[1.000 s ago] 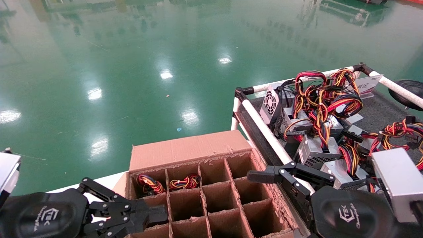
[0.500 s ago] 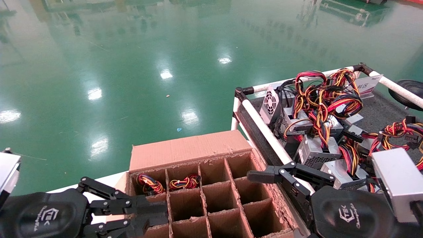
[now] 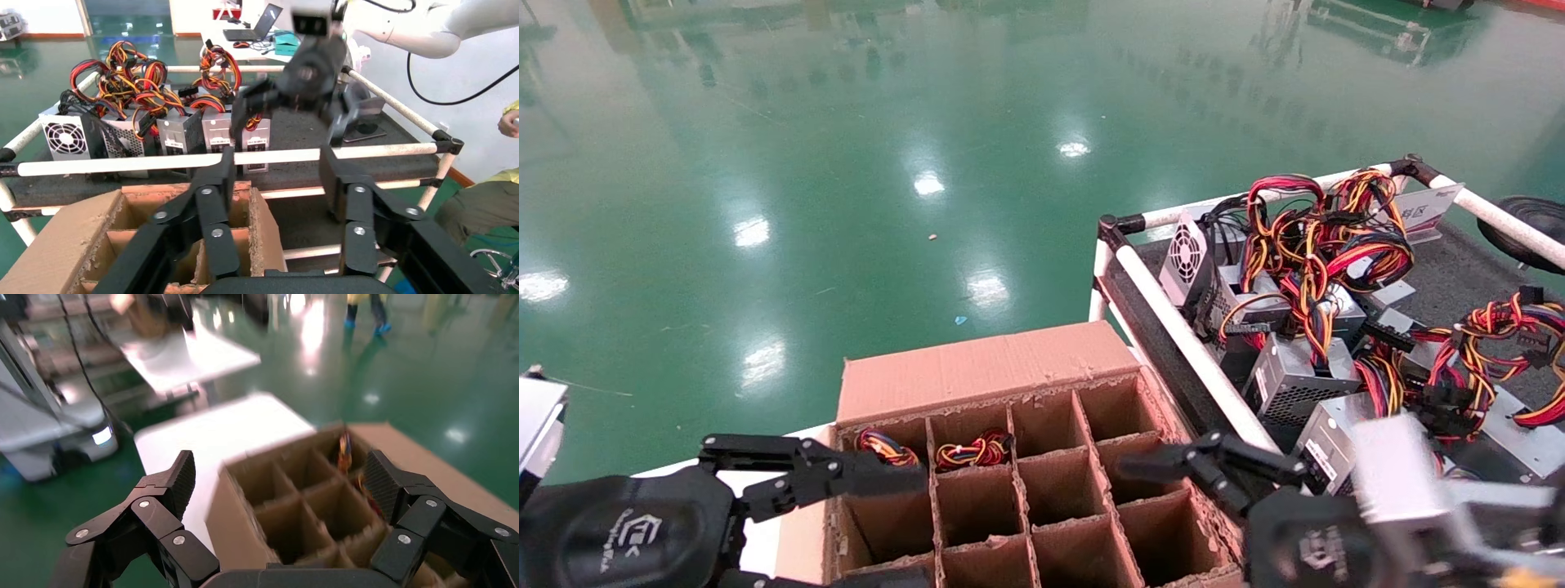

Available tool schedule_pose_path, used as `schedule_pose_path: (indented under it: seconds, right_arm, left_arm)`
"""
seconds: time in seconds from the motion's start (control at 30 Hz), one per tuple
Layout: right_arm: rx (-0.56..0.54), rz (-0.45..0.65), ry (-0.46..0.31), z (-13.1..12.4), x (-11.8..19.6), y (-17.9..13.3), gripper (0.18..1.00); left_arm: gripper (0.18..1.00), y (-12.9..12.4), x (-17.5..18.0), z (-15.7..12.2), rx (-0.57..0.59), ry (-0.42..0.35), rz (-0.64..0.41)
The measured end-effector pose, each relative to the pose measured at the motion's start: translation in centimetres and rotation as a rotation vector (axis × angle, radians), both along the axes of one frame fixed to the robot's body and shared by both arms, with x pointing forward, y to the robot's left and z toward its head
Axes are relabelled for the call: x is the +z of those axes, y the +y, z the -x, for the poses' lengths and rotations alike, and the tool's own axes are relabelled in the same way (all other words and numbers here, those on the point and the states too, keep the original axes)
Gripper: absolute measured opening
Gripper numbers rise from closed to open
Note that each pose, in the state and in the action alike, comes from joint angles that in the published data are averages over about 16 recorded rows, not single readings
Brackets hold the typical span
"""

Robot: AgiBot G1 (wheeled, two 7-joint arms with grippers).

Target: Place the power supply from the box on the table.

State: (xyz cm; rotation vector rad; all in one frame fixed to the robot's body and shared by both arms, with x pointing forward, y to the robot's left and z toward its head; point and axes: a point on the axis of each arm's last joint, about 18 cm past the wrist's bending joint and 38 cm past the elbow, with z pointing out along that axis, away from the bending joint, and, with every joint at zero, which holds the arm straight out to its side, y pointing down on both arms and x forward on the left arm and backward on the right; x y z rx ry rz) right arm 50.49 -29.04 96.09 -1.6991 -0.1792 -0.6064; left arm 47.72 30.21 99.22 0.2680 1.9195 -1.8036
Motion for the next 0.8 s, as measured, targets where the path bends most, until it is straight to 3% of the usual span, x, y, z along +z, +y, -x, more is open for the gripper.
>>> schedule_pose_path:
  seconds: [0.43,0.8]
  right_arm:
    - [-0.1,0.099,-0.009,-5.7,-3.4,5.4,1.0]
    - [-0.201,0.106,-0.003,-10.9,-4.3,9.6,1.0]
  left_arm:
    - [0.754,0.0,0.0,0.0,0.0,0.0,0.0]
    - [0.928,0.0,0.0,0.0,0.0,0.0,0.0]
